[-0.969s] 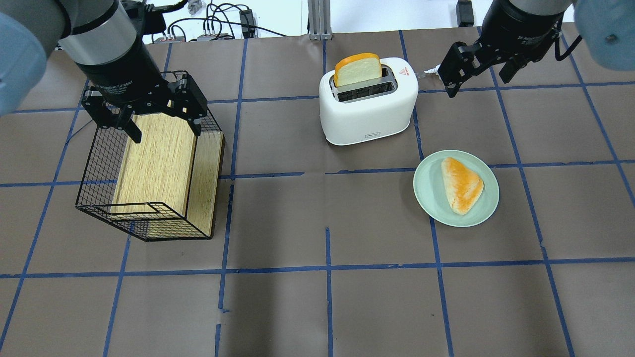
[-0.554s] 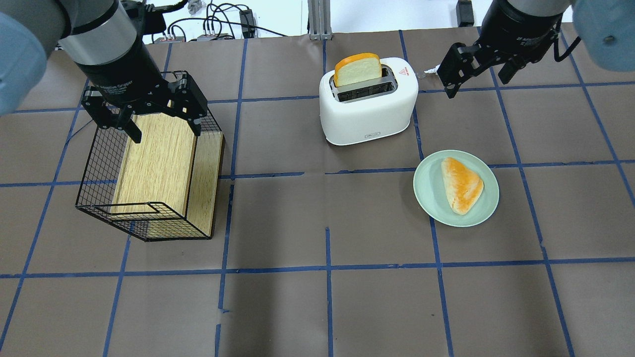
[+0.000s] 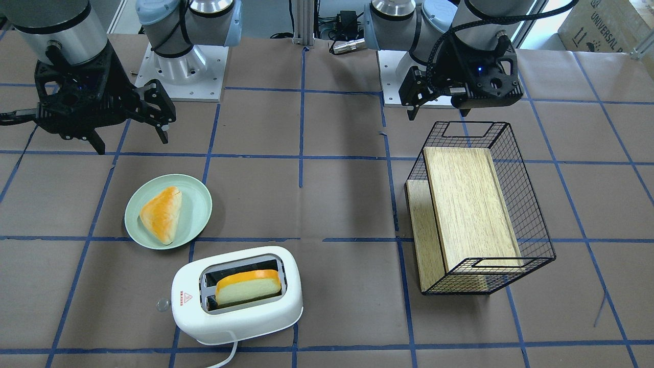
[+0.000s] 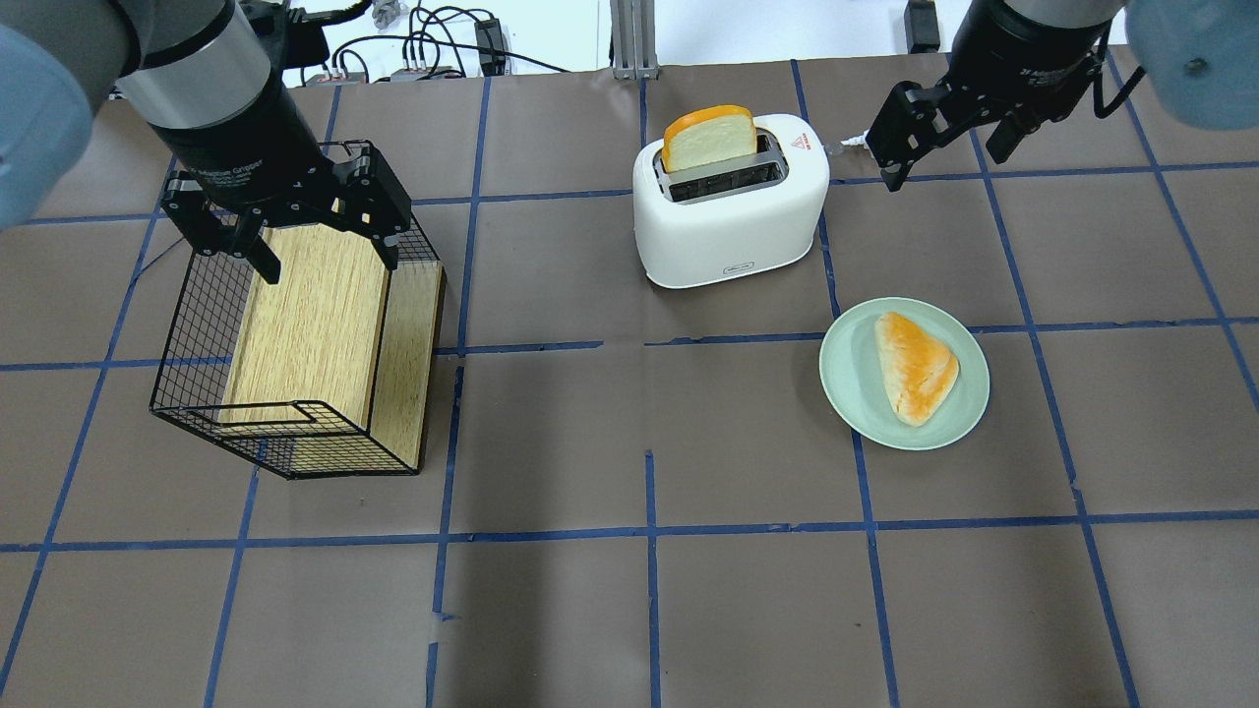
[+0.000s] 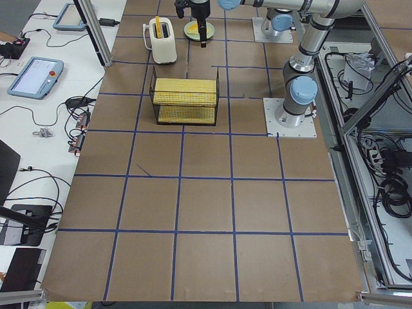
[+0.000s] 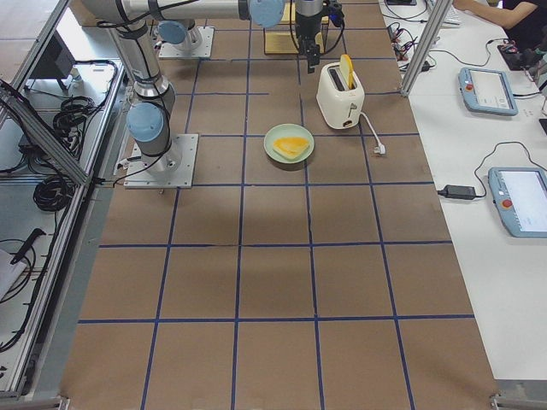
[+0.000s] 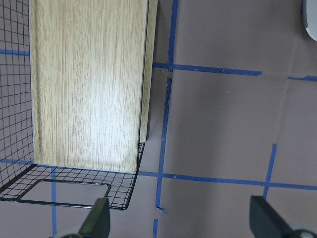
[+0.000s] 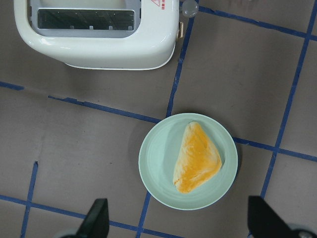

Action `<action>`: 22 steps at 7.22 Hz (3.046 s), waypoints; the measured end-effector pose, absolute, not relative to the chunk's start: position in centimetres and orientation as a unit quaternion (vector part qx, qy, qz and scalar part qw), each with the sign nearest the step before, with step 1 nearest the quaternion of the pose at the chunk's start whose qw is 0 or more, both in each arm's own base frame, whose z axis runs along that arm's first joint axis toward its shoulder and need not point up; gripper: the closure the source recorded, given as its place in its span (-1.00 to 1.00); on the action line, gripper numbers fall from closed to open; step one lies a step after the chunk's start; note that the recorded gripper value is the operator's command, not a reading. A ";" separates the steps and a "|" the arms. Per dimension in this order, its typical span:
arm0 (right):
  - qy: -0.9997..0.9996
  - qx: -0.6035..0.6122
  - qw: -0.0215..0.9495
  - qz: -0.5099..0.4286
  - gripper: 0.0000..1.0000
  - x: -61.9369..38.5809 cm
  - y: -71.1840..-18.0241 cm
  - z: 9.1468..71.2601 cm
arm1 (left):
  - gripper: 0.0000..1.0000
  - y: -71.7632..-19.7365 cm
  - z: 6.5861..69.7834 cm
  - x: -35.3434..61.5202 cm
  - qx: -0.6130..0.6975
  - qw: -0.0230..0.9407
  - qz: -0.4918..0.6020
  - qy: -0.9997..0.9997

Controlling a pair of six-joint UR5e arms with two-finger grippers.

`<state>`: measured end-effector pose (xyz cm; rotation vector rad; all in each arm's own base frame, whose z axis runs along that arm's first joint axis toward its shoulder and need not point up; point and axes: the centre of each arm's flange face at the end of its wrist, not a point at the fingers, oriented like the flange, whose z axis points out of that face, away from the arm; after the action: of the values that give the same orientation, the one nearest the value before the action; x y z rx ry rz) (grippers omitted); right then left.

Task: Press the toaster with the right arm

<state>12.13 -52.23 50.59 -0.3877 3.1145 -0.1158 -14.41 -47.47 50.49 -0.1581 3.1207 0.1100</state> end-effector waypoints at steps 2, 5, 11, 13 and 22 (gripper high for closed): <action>0.992 -0.115 0.009 -0.056 0.64 11.2 -53.5 50.3 | -1.00 -47.5 50.5 -14.4 -0.051 0.007 0.035 0.998; 0.990 -0.101 0.067 -0.067 0.84 8.9 -57.8 48.7 | -1.00 -47.5 50.5 -14.4 -0.051 0.008 0.036 0.998; 0.977 -0.088 0.189 -0.033 0.84 5.3 -72.4 37.0 | -1.00 -47.5 50.5 -14.4 -0.051 0.007 0.035 0.998; 0.973 -0.082 0.214 -0.023 0.84 4.5 -73.7 34.3 | -1.00 -47.5 50.5 -14.4 -0.051 0.007 0.035 0.998; 0.967 -0.079 0.241 0.006 0.83 5.5 -74.5 29.8 | -1.00 -47.5 50.5 -14.4 -0.051 0.007 0.035 0.998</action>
<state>5.45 -74.52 29.83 -0.2156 2.6453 0.0170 -14.41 -47.47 50.48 -0.1582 3.1207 0.1103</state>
